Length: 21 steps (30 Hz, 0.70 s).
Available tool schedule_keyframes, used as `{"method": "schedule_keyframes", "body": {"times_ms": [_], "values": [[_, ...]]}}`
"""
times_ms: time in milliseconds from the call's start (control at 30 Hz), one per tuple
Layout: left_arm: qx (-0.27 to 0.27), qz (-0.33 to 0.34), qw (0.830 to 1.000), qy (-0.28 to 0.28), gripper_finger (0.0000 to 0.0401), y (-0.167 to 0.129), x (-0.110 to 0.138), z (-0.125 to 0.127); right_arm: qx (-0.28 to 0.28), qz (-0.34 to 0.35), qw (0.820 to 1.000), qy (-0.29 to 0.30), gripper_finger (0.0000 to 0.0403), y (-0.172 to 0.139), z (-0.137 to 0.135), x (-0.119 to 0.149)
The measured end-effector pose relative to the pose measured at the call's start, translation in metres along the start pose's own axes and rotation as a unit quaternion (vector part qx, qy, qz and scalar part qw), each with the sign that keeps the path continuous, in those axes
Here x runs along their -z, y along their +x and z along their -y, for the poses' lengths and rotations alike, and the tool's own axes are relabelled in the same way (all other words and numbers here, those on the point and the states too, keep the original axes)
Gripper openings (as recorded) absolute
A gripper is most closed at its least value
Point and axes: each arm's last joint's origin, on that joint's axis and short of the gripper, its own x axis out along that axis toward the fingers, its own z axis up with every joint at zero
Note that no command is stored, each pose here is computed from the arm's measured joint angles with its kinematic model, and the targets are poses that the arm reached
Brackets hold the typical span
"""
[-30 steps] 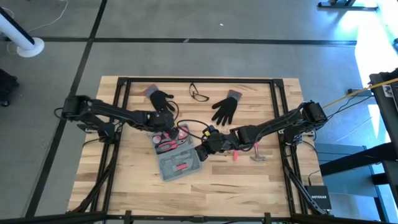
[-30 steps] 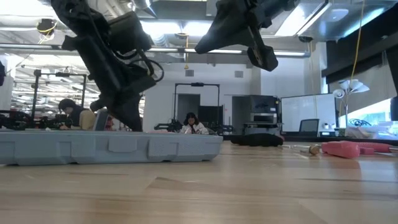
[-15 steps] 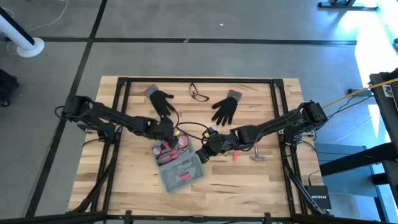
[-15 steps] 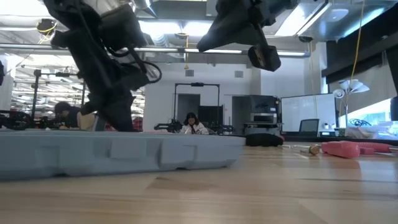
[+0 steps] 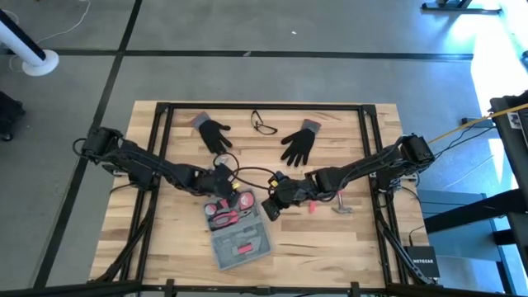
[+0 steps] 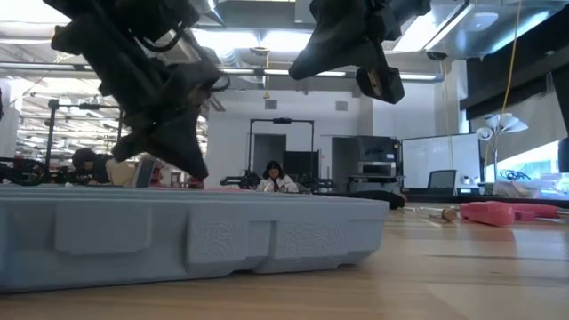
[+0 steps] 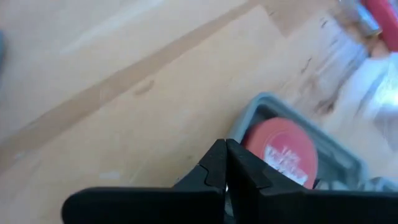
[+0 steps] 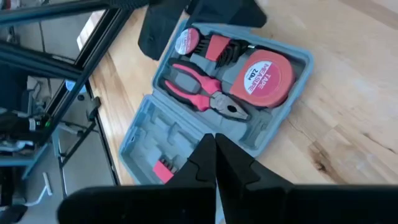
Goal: Prefit tool cases
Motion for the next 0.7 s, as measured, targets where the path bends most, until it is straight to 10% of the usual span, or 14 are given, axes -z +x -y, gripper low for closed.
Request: {"method": "schedule_keyframes", "body": {"times_ms": [367,500,700], "values": [[0.04,0.006,0.983,0.18,0.0,-0.029,-0.012,0.027,0.001,-0.02,0.999,-0.029,0.0,0.0,0.001,0.002],[0.015,-0.064,0.957,0.284,0.0,-0.053,0.018,0.028,-0.004,-0.065,0.996,-0.053,0.0,-0.002,0.0,0.013],[0.032,-0.12,0.946,0.298,0.0,-0.085,0.073,0.034,0.018,-0.088,0.993,-0.07,0.0,-0.005,-0.005,0.034]]}}
